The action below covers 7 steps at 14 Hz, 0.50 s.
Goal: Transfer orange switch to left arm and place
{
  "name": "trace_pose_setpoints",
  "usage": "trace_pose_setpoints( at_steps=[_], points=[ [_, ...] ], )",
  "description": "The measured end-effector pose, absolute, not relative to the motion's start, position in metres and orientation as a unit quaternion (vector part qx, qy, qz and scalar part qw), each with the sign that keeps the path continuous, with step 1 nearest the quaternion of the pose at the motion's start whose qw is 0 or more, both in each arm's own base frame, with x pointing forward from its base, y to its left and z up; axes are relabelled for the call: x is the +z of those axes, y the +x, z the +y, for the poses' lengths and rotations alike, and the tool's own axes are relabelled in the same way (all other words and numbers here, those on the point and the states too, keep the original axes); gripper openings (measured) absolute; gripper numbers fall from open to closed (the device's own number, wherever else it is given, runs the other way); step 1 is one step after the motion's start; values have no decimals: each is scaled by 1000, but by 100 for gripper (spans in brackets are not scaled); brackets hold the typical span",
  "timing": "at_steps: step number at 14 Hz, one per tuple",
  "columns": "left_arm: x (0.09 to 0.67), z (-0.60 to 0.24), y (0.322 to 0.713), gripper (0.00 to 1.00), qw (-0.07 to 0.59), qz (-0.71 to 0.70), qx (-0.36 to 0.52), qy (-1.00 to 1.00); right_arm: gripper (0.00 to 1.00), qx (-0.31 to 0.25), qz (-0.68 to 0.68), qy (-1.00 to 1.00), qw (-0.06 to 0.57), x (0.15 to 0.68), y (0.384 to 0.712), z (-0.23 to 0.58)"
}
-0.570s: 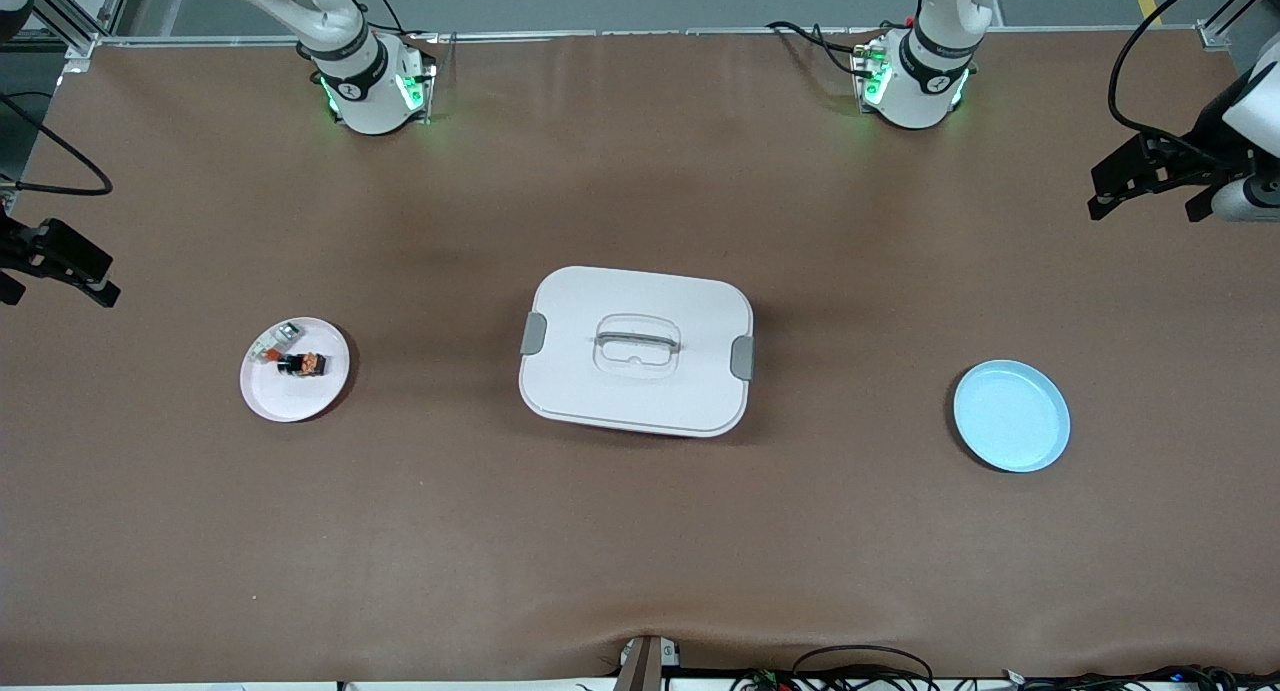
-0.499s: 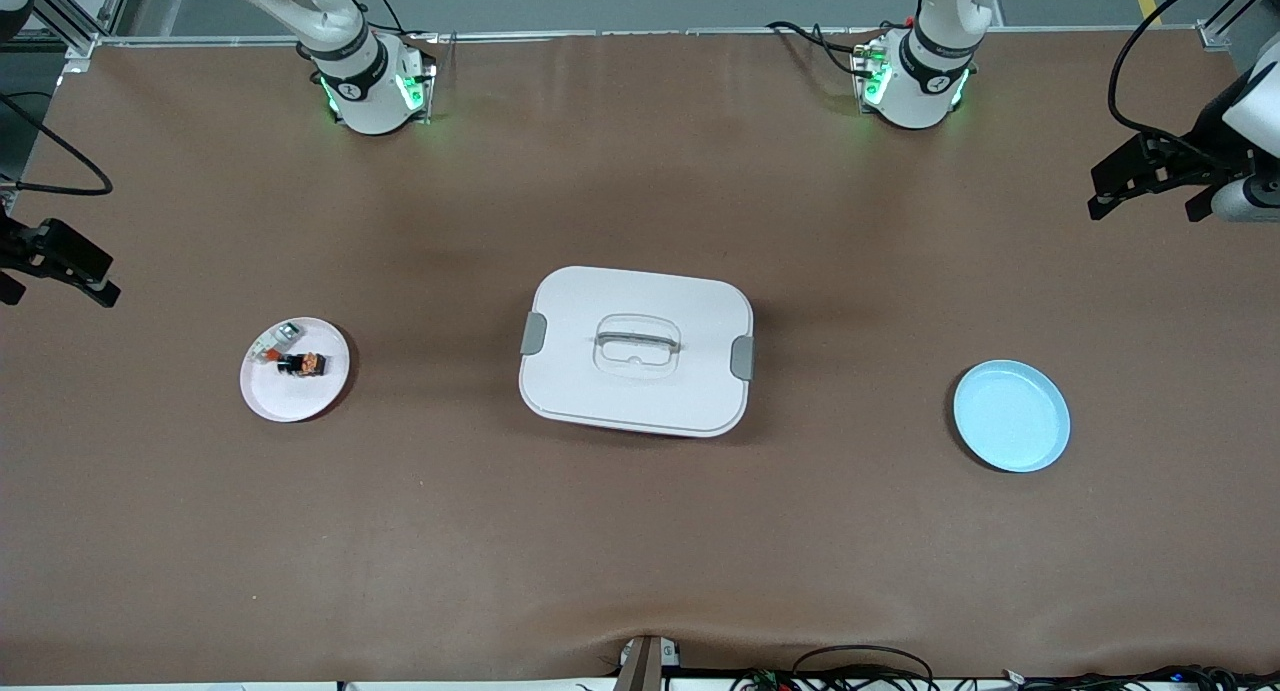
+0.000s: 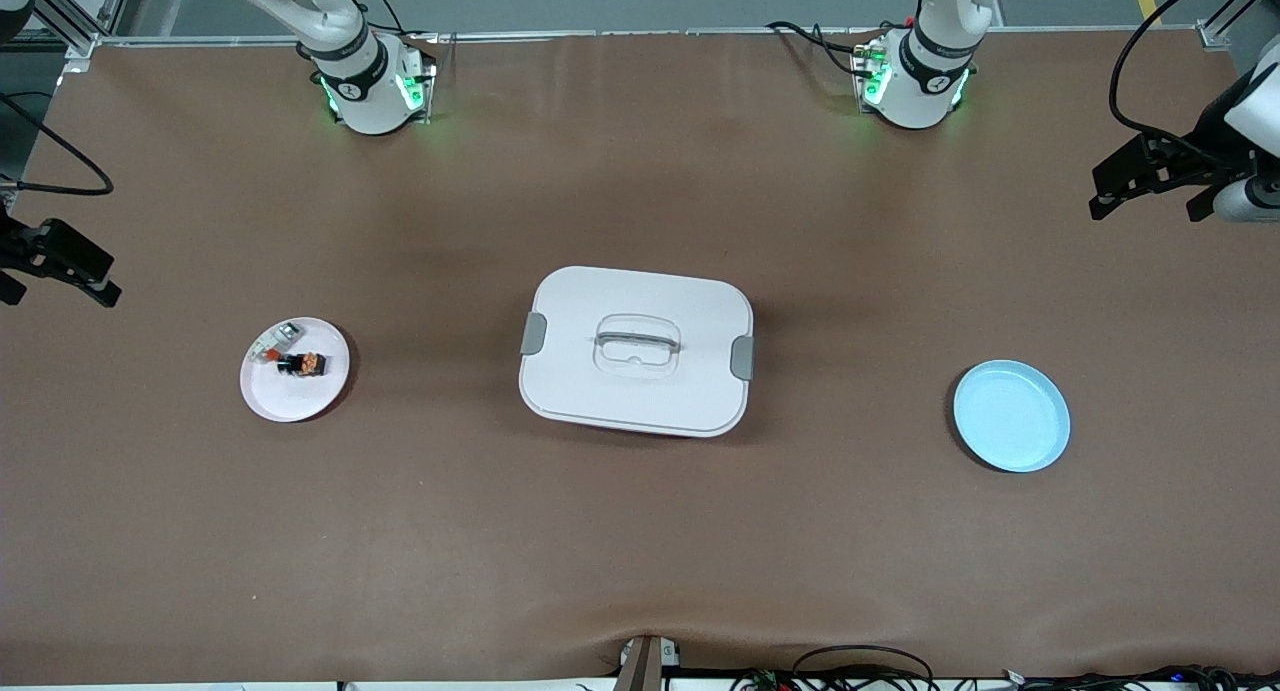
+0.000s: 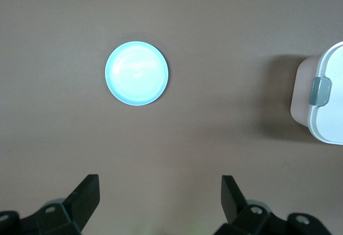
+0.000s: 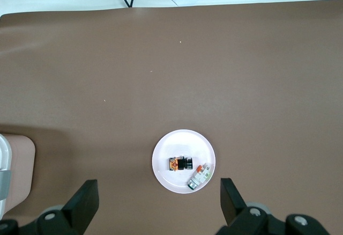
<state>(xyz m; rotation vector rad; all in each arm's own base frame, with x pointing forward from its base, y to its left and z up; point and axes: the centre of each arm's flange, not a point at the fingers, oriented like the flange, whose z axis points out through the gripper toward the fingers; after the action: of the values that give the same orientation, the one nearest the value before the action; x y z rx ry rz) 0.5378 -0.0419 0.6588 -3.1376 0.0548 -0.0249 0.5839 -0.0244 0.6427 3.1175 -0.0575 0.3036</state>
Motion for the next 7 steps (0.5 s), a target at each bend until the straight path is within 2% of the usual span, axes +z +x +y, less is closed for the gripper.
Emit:
trace_pose_setpoints(
  at_steps=[7],
  points=[
    [656,-37,539,100,2,13,-4,-1000,100,97,-17,995,4,643,584,-23]
  ],
)
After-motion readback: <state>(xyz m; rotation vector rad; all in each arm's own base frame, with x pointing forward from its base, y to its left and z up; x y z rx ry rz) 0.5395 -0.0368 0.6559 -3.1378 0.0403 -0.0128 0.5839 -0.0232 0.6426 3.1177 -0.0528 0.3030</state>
